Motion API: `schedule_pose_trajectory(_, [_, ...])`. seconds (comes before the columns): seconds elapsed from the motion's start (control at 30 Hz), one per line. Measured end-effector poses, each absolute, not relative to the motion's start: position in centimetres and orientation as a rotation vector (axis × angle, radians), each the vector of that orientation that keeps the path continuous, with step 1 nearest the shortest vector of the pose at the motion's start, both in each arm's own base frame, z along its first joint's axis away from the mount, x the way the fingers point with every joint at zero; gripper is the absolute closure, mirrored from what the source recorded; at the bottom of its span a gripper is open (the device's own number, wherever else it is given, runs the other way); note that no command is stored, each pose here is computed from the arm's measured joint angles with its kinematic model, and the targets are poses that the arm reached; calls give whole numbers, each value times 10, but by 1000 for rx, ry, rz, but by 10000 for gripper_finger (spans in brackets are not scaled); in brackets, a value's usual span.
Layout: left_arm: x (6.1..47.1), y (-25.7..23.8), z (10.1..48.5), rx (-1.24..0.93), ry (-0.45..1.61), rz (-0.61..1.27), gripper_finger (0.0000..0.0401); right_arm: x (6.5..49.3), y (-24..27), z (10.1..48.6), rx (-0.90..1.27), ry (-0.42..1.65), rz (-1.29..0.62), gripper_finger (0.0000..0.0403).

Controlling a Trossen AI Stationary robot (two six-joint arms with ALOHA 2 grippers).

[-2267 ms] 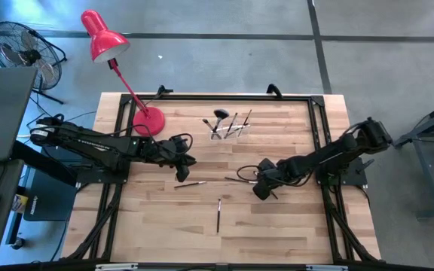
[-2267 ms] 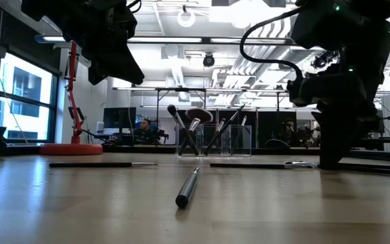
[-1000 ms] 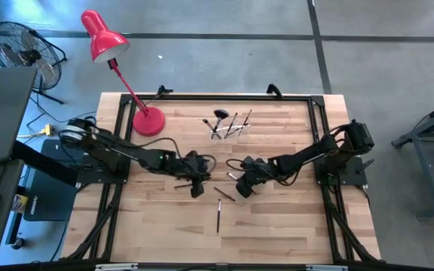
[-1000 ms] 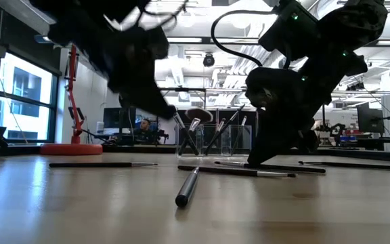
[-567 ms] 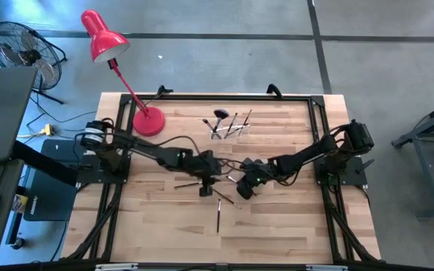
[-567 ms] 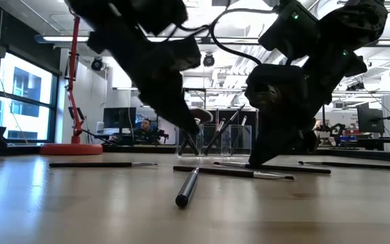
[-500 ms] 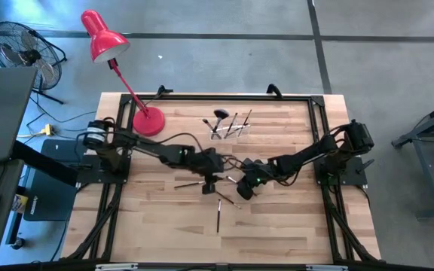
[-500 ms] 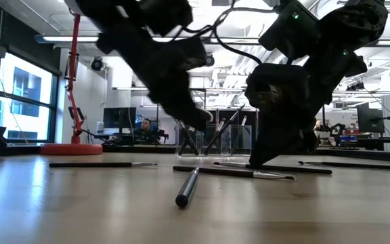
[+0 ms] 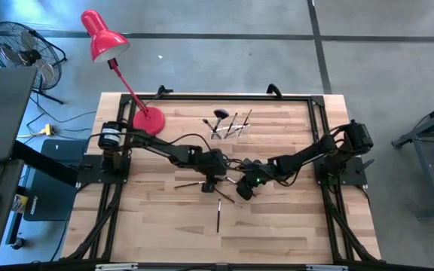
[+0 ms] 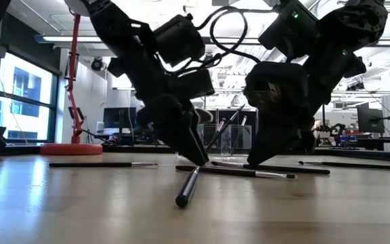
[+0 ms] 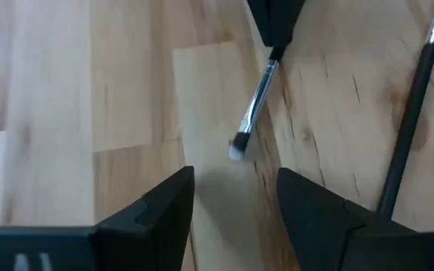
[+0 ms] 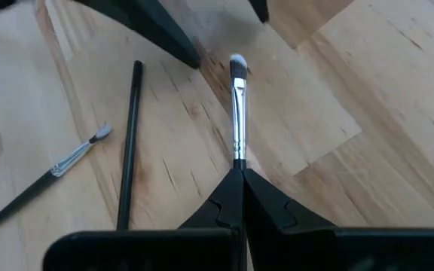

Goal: Put items in baskets/containers
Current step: Put the eyeshadow brush into the transparent organizer

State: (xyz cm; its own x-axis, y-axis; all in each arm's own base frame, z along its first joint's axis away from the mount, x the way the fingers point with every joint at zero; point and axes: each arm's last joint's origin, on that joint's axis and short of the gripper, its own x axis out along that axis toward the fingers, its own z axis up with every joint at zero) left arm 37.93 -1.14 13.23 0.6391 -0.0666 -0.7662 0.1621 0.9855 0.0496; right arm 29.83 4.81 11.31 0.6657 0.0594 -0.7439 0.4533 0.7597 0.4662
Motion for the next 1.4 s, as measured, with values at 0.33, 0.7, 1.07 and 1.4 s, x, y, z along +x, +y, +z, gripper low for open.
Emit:
schedule_pose_trajectory(0.33, [386, -10, 127, 187, 804, -169, 213, 300, 48, 115, 671, 800, -229, 403])
schedule_pose_trajectory(0.7, [385, -9, 126, 174, 816, -236, 325, 300, 47, 115, 667, 784, -258, 403])
schedule_pose_trajectory(1.07, [384, -9, 126, 168, 825, -232, 397, 301, 47, 116, 688, 774, -271, 403])
schedule_pose_trajectory(1.4, [382, -8, 125, 116, 869, -167, 400, 296, 48, 135, 692, 758, -216, 387])
